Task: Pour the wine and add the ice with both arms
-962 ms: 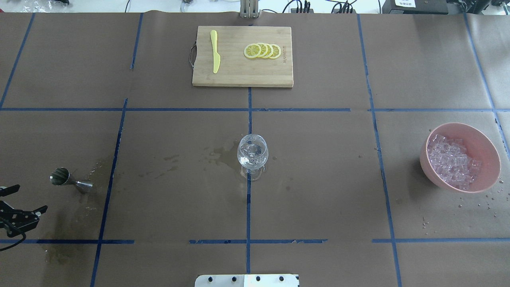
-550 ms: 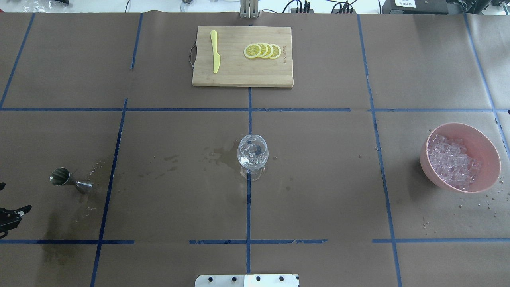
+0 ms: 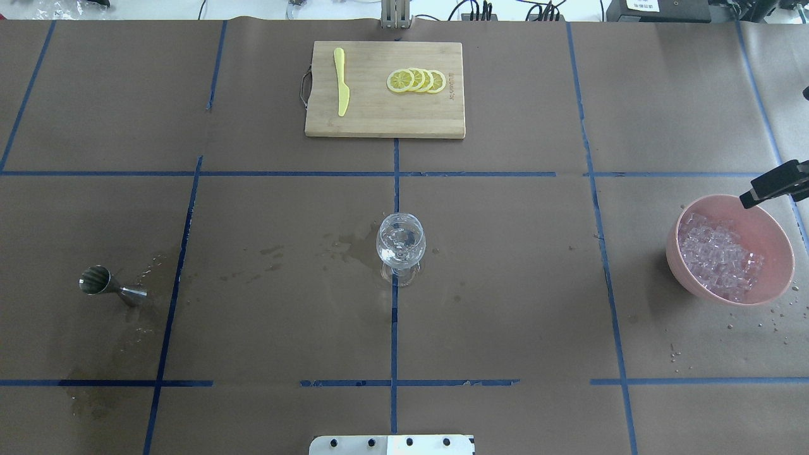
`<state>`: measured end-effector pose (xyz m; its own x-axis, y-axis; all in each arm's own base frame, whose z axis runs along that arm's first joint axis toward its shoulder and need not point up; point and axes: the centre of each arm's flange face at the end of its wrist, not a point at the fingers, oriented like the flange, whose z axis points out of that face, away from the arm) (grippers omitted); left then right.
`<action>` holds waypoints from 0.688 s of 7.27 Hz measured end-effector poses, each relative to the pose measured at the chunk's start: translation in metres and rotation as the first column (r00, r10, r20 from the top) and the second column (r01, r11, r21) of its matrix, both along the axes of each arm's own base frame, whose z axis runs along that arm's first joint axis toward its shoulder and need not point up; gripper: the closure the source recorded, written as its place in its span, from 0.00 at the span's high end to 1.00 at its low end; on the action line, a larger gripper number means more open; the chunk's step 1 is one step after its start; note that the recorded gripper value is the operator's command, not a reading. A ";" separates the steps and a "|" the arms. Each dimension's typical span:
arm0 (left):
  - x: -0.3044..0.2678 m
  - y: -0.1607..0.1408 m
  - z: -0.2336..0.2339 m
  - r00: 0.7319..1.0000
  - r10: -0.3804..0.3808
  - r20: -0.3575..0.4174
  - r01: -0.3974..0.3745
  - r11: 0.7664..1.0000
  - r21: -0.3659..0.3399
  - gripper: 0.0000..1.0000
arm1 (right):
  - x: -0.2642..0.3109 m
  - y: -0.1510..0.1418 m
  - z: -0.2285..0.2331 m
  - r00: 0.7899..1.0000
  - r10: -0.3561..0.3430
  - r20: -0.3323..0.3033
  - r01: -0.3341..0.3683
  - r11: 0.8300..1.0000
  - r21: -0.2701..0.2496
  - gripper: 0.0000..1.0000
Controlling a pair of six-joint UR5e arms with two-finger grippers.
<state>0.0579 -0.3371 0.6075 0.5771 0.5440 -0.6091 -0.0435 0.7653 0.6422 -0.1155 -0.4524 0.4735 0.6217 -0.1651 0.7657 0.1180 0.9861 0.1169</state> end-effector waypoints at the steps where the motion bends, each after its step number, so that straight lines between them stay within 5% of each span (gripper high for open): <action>1: -0.015 -0.015 -0.006 1.000 -0.017 -0.026 0.015 0.999 -0.047 1.00 | -0.021 0.007 0.006 1.000 0.007 -0.021 -0.007 1.000 0.002 1.00; 3: -0.028 -0.030 -0.007 0.999 -0.025 -0.047 0.017 0.988 -0.154 1.00 | -0.052 0.024 0.034 0.997 0.000 -0.074 0.001 1.000 0.013 0.99; 4: -0.033 -0.036 -0.009 0.998 -0.024 -0.064 0.011 0.978 -0.207 1.00 | -0.061 0.027 0.050 0.996 -0.005 -0.088 0.007 1.000 0.020 0.85; 5: -0.039 -0.039 -0.013 0.997 -0.031 -0.074 0.014 0.974 -0.224 1.00 | -0.069 0.028 0.065 0.995 -0.004 -0.095 0.005 1.000 0.015 0.80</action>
